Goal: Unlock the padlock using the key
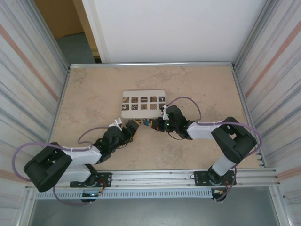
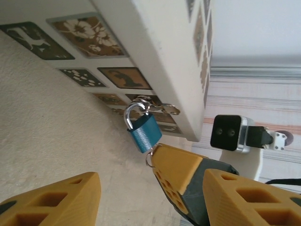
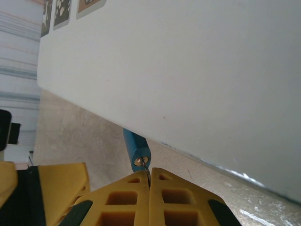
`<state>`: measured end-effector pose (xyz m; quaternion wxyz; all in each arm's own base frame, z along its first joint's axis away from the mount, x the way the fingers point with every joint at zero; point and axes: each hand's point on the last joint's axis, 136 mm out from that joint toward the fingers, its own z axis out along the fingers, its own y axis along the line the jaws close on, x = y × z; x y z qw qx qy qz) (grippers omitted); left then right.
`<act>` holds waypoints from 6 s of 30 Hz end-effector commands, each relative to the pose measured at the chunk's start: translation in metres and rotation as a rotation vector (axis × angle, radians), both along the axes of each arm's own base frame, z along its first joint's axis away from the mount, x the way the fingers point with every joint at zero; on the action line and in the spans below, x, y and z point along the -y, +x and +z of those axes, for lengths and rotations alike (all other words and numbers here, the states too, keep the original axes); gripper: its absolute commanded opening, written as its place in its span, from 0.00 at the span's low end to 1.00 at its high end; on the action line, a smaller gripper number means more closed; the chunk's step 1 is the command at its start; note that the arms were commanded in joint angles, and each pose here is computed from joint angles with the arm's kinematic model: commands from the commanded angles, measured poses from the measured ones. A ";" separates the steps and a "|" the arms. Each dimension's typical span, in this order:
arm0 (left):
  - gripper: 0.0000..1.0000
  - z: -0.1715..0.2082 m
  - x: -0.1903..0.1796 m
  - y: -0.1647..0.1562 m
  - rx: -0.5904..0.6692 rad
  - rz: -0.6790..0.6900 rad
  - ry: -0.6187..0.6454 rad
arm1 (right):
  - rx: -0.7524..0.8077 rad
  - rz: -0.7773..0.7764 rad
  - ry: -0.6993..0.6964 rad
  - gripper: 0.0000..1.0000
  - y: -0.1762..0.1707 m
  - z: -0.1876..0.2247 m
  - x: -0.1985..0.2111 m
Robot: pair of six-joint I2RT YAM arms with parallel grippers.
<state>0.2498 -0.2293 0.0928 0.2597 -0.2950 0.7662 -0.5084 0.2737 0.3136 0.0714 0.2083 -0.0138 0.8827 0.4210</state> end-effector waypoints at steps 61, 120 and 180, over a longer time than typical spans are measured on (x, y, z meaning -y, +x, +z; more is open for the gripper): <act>0.07 -0.011 0.061 0.037 0.033 0.026 -0.221 | -0.111 -0.091 0.116 0.00 0.009 0.026 -0.016; 0.00 0.034 0.017 0.010 -0.373 0.020 0.154 | 1.335 0.552 -0.539 0.78 -0.071 0.092 0.005; 0.00 0.026 0.023 0.010 -0.384 -0.025 0.146 | 1.316 0.524 -0.749 0.04 -0.038 0.043 -0.027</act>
